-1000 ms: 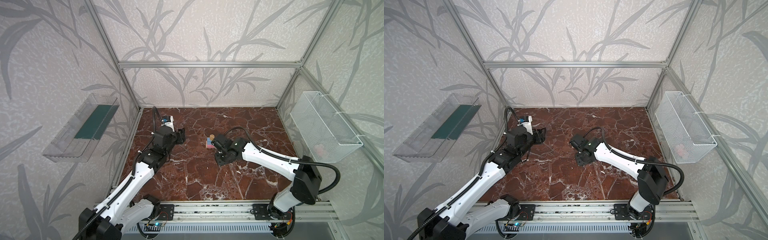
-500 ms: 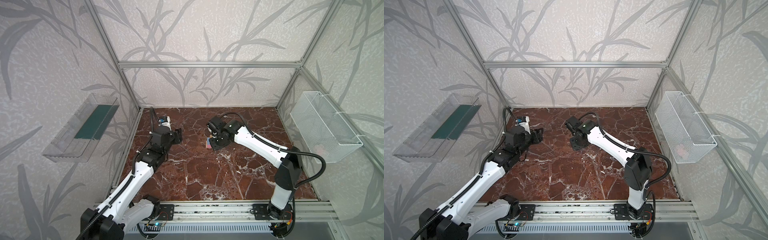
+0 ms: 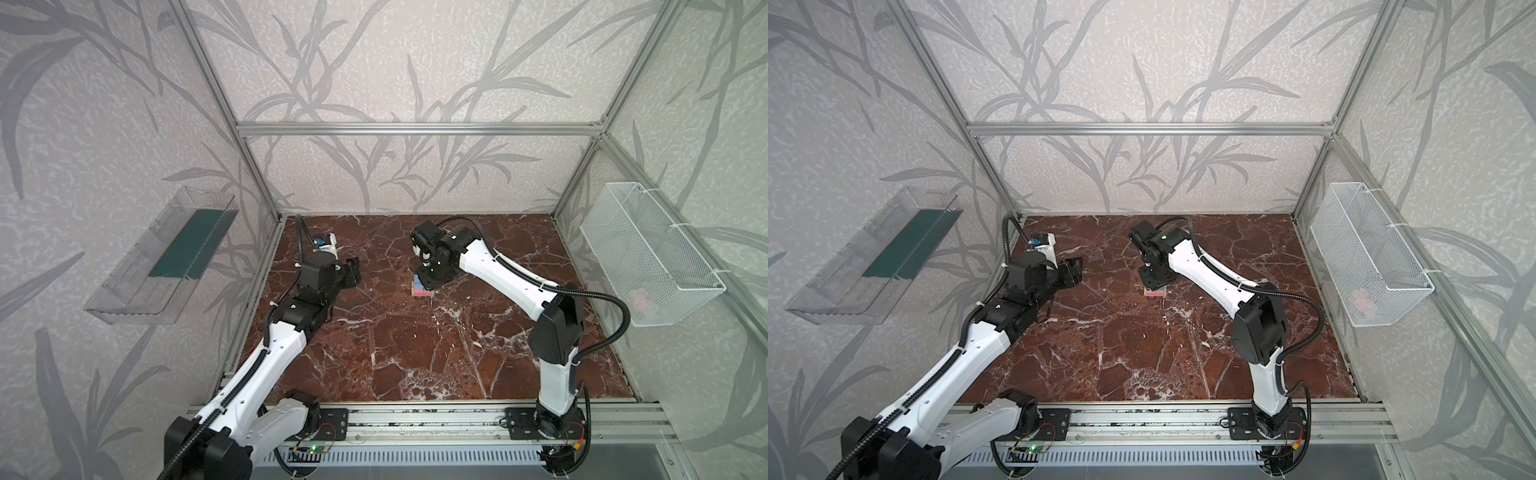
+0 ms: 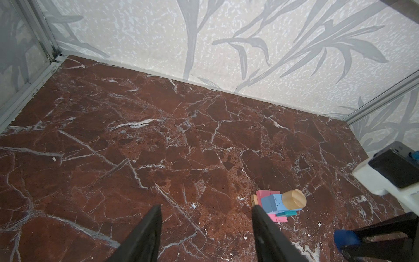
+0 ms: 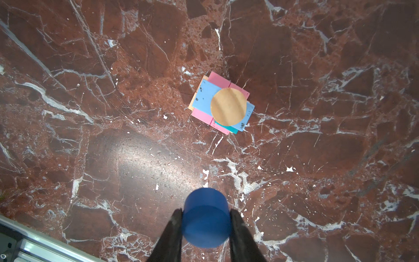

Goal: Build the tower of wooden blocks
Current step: 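Lift the blue cylinder with the right gripper and carry it toward the stack, then position the blue cylinder with the right gripper above the beige cylinder, then lower the blue cylinder onto the beige cylinder and open the right gripper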

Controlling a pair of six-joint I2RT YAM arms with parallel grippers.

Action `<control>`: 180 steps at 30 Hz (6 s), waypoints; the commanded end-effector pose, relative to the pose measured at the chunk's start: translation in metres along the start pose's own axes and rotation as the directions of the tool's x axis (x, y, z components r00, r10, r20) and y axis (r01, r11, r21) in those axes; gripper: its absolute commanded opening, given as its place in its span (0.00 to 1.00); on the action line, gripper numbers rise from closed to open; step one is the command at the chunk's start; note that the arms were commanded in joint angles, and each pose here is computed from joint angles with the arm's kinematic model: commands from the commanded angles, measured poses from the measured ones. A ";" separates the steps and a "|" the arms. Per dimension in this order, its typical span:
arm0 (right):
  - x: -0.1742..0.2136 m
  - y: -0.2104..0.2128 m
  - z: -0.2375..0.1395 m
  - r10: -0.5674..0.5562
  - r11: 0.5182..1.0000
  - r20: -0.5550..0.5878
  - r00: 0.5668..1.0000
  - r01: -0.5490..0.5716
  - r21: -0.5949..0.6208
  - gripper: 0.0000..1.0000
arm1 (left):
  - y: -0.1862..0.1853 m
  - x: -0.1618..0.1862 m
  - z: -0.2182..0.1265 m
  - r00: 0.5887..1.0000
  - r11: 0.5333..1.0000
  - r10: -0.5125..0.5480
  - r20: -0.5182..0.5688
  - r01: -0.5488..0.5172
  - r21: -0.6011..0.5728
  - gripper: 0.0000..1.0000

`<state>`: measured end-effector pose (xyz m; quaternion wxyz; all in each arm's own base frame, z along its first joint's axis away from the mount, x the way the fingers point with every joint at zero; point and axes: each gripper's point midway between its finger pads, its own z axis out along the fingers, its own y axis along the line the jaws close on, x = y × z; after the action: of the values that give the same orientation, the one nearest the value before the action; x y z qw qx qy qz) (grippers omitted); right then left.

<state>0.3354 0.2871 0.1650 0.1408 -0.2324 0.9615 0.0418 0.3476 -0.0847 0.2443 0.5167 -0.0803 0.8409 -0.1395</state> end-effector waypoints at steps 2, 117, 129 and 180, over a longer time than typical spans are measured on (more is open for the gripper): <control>-0.003 -0.007 -0.005 -0.016 1.000 -0.018 1.000 0.016 -0.003 0.18 | 0.004 0.005 0.002 1.000 1.000 -0.011 -0.014 0.011 -0.003 0.62; -0.045 -0.020 0.053 -0.050 0.998 -0.134 0.990 0.053 0.021 0.18 | 0.026 0.014 0.013 0.995 0.996 -0.084 -0.056 0.082 -0.025 0.62; -0.044 -0.022 0.055 -0.044 0.999 -0.140 0.989 0.048 0.023 0.20 | 0.026 0.014 0.013 0.995 0.996 -0.086 -0.056 0.085 -0.026 0.61; -0.059 -0.018 0.026 -0.012 1.000 -0.056 0.998 0.012 -0.005 0.70 | 0.030 0.015 0.014 0.993 0.995 -0.098 -0.060 0.097 -0.029 0.62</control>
<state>0.4021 0.3038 0.1356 0.1002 -0.2468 0.9635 0.0246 0.3536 -0.0648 0.2203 0.4849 -0.1158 0.8531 -0.1539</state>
